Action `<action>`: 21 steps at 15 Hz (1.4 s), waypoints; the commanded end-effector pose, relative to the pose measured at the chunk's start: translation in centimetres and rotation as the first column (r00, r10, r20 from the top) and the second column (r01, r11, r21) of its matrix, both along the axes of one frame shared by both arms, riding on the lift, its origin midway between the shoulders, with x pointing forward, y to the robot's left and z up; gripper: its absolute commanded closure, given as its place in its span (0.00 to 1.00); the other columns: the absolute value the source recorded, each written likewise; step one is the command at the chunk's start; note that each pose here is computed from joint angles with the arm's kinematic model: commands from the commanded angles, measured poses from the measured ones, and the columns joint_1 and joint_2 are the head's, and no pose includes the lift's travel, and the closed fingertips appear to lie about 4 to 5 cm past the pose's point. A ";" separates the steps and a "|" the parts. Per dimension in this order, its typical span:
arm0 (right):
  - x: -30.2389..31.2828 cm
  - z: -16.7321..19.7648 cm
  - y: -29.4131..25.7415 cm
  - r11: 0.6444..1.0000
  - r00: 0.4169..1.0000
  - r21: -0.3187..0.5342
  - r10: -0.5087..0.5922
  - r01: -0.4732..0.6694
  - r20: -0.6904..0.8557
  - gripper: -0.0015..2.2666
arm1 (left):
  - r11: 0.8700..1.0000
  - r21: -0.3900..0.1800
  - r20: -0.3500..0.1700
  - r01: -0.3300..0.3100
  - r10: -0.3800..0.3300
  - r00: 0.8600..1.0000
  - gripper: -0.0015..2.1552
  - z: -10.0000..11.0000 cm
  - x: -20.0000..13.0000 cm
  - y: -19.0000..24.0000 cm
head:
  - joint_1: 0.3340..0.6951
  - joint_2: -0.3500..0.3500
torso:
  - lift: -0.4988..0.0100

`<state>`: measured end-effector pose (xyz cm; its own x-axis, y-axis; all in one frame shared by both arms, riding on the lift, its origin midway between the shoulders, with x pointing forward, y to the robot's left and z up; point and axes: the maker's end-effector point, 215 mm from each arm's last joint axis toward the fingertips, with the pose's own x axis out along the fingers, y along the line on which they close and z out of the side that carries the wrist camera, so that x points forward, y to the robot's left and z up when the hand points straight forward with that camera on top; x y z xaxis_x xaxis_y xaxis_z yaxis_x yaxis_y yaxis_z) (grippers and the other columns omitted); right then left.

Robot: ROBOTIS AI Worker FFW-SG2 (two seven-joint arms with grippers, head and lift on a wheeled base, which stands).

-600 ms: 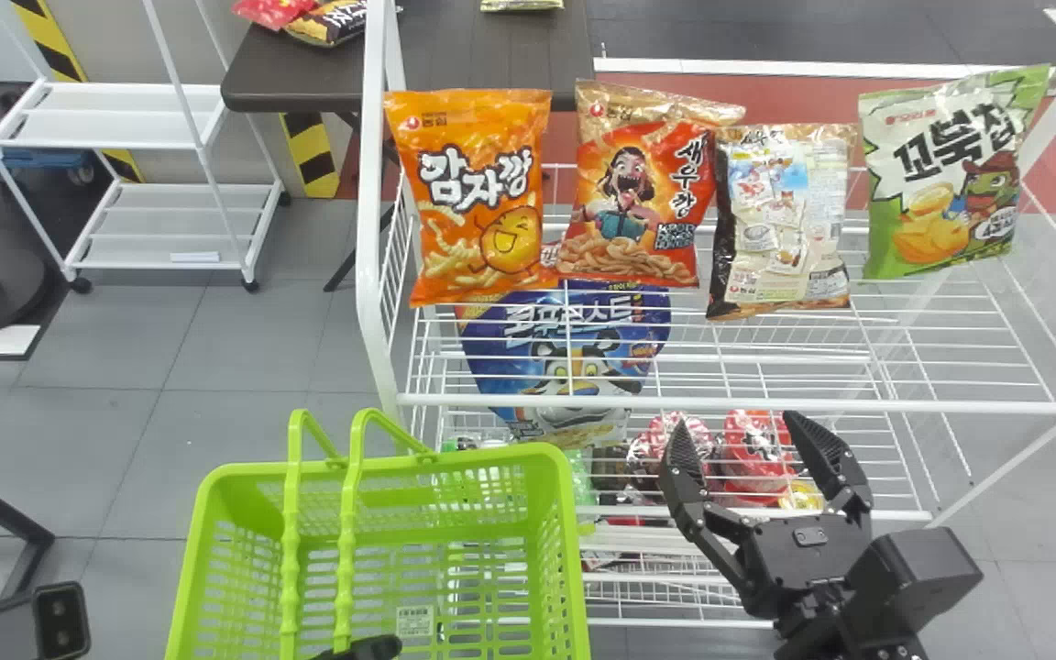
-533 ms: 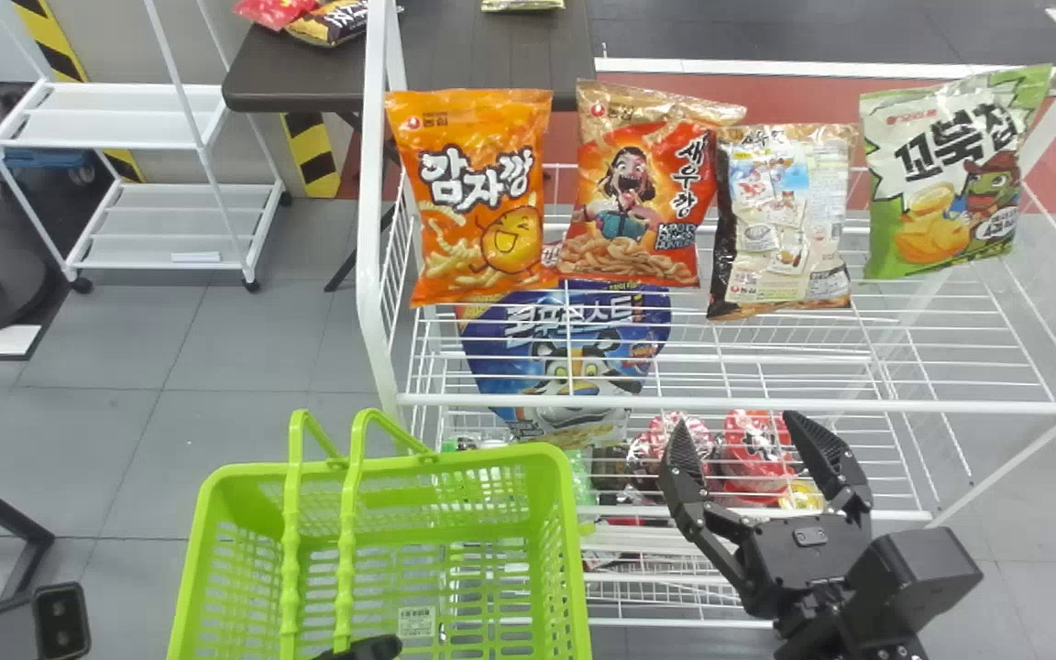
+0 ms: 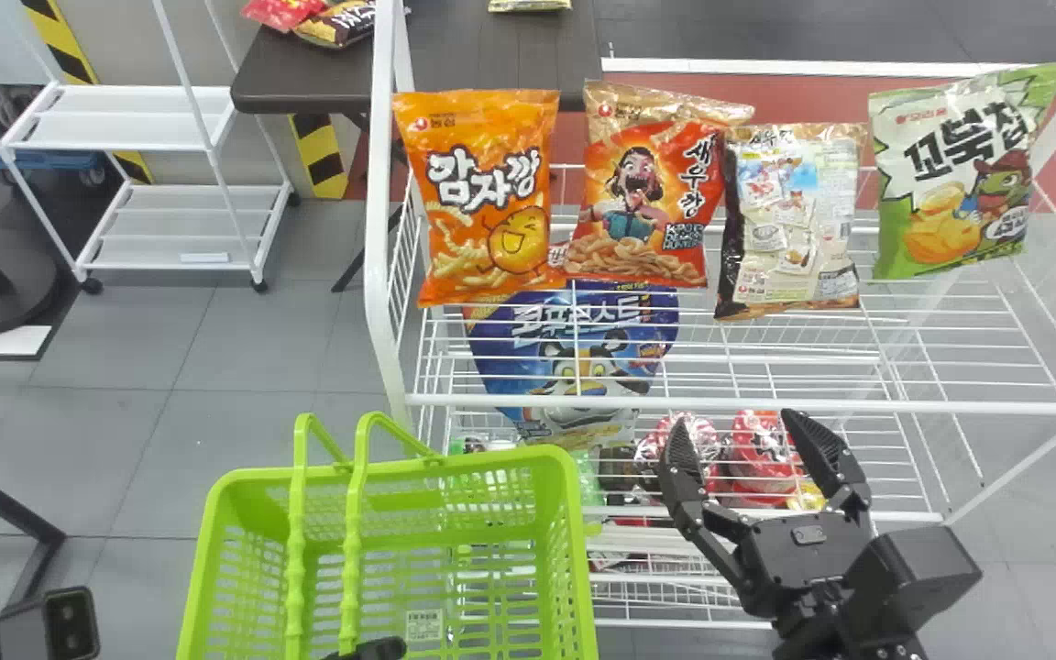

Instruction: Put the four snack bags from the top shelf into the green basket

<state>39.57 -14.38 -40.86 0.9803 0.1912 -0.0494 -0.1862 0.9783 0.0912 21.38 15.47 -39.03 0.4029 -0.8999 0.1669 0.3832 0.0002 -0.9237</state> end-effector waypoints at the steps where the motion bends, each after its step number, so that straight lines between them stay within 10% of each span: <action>1: 0.8 0.7 0.6 1.000 1.000 0.015 0.005 -0.006 0.016 0.03 | 1.000 -0.002 0.000 0.002 -0.002 1.000 1.00 0.0 0.0 -0.1 | 1.00 0.53 | 0.98; 21: 23.7 4.9 17.7 0.947 0.954 -0.120 0.298 -0.298 -0.019 0.03 | 1.000 -0.021 0.000 0.012 -0.012 1.000 1.00 0.1 -0.3 0.0 | 1.00 0.85 | 0.98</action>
<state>62.04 3.28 -35.58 0.8816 0.4668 -0.0694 -0.4682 0.8836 -0.0039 21.14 15.34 -38.85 0.3895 -0.9020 0.1861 0.3845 -0.0244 -0.9228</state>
